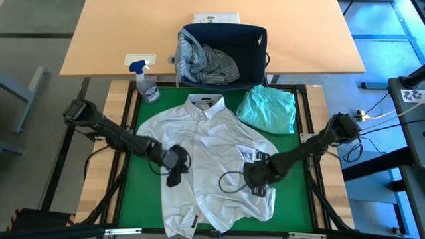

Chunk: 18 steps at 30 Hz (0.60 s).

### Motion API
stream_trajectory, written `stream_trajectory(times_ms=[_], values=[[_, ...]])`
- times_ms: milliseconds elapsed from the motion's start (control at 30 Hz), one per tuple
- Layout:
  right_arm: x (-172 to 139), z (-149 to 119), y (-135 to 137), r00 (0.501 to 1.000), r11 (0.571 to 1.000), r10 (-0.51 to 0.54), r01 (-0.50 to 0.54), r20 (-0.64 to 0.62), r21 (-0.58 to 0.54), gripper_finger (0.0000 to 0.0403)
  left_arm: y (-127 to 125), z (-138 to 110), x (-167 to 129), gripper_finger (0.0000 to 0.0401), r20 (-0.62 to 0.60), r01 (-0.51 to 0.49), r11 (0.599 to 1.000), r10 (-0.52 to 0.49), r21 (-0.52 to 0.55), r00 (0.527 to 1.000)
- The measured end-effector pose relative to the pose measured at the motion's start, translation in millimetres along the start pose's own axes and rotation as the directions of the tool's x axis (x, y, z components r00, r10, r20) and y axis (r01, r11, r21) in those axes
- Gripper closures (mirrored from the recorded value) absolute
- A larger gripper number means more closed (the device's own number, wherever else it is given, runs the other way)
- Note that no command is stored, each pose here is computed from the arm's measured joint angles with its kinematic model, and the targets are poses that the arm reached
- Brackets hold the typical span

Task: Fold laundry
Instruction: Fold the white polo shirt

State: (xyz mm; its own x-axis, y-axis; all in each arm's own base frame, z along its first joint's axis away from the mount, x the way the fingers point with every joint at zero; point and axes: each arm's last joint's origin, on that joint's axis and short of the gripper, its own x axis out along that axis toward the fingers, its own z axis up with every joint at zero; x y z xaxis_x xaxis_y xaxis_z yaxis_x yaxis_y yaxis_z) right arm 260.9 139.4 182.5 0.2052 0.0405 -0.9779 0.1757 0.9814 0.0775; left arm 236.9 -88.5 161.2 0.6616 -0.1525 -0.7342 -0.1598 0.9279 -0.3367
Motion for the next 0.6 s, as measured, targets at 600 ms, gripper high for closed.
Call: stream_trajectory(times_ms=[600], values=[[13.4, -46.4, -36.6, 0.915, 0.98, 0.132, -0.179, -0.38, -0.091, 0.026, -26.0, -45.9, 12.1, 0.0331, -0.259, -0.008, 0.977, -0.048, -0.211, 0.965]])
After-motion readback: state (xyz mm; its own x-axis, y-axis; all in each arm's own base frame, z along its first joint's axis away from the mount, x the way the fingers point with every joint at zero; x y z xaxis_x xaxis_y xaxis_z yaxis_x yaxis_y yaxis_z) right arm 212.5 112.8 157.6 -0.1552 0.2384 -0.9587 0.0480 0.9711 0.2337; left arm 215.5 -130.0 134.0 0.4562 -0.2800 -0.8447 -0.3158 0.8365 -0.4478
